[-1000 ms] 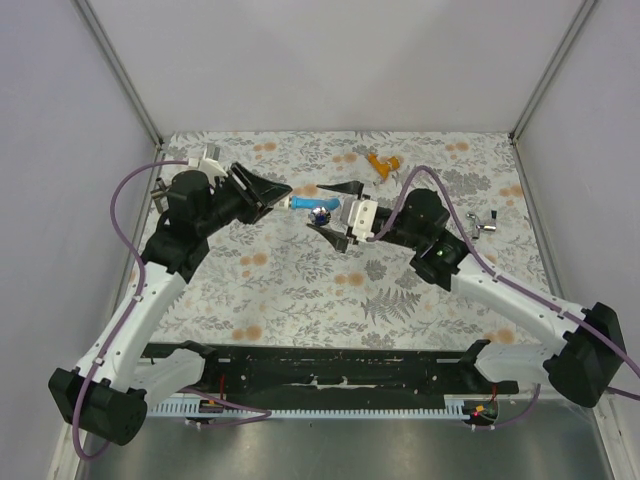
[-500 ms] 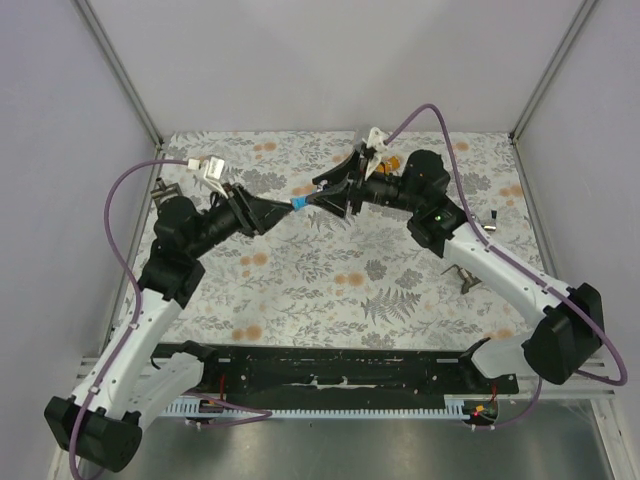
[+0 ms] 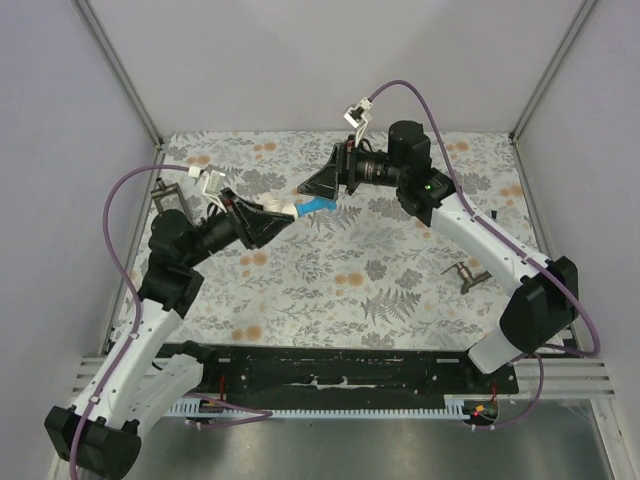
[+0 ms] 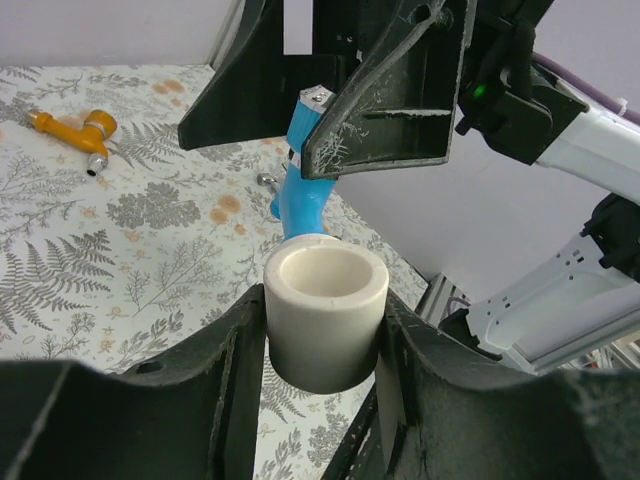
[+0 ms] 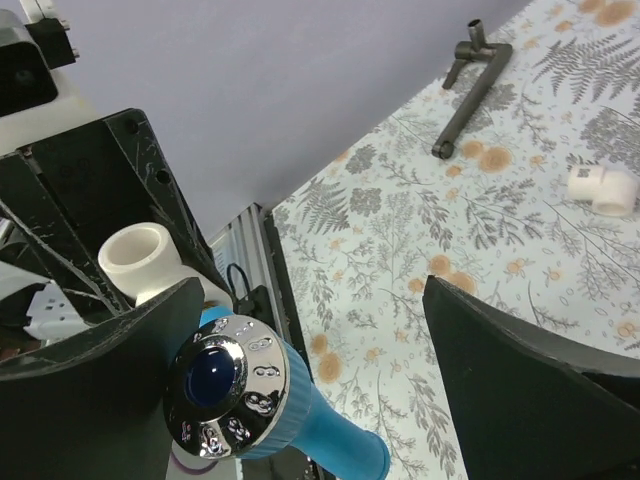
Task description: Install the water faucets
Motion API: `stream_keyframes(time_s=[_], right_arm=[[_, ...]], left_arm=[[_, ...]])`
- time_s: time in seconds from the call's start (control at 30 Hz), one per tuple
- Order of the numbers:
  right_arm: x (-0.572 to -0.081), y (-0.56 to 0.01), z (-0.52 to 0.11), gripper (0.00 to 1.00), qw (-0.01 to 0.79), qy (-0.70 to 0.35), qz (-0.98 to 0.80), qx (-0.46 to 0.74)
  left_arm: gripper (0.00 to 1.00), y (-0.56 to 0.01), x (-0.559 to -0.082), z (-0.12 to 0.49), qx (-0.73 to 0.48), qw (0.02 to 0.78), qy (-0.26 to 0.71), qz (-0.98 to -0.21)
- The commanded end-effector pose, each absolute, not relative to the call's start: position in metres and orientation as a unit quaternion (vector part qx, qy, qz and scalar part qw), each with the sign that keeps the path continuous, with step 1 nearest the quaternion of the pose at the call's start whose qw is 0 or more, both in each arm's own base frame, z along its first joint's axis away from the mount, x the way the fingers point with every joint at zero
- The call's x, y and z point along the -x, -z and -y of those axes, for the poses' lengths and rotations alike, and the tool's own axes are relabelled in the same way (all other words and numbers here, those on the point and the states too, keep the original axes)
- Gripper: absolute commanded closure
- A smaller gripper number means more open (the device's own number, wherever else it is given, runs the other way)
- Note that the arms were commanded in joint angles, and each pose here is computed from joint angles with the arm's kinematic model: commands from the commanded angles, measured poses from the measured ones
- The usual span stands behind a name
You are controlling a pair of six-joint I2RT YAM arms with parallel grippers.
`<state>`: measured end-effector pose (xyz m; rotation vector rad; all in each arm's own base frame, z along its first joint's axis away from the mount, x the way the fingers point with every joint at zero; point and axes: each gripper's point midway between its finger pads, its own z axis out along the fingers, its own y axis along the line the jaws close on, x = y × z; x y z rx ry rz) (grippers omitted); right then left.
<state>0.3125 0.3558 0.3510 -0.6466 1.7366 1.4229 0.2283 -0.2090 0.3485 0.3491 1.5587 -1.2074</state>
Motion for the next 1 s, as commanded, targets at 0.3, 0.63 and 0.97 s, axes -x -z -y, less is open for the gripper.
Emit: stream_keyframes(time_s=[0.3, 0.63, 0.97], right_arm=[[-0.34, -0.386, -0.278, 0.02, 0.609, -0.405, -0.645, 0.219], [-0.294, -0.386, -0.282, 0.08, 0.567, -0.466, -0.625, 0.265], [-0.277, -0.386, -0.299, 0.15, 0.502, -0.552, -0.617, 0.251]], left_arm=[[0.98, -0.375, -0.244, 0.21, -0.03, 0.521, 0.585, -0.621], [0.98, -0.39, -0.237, 0.226, -0.049, 0.482, 0.67, -0.562], [0.98, -0.41, -0.233, 0.227, -0.065, 0.483, 0.696, -0.527]])
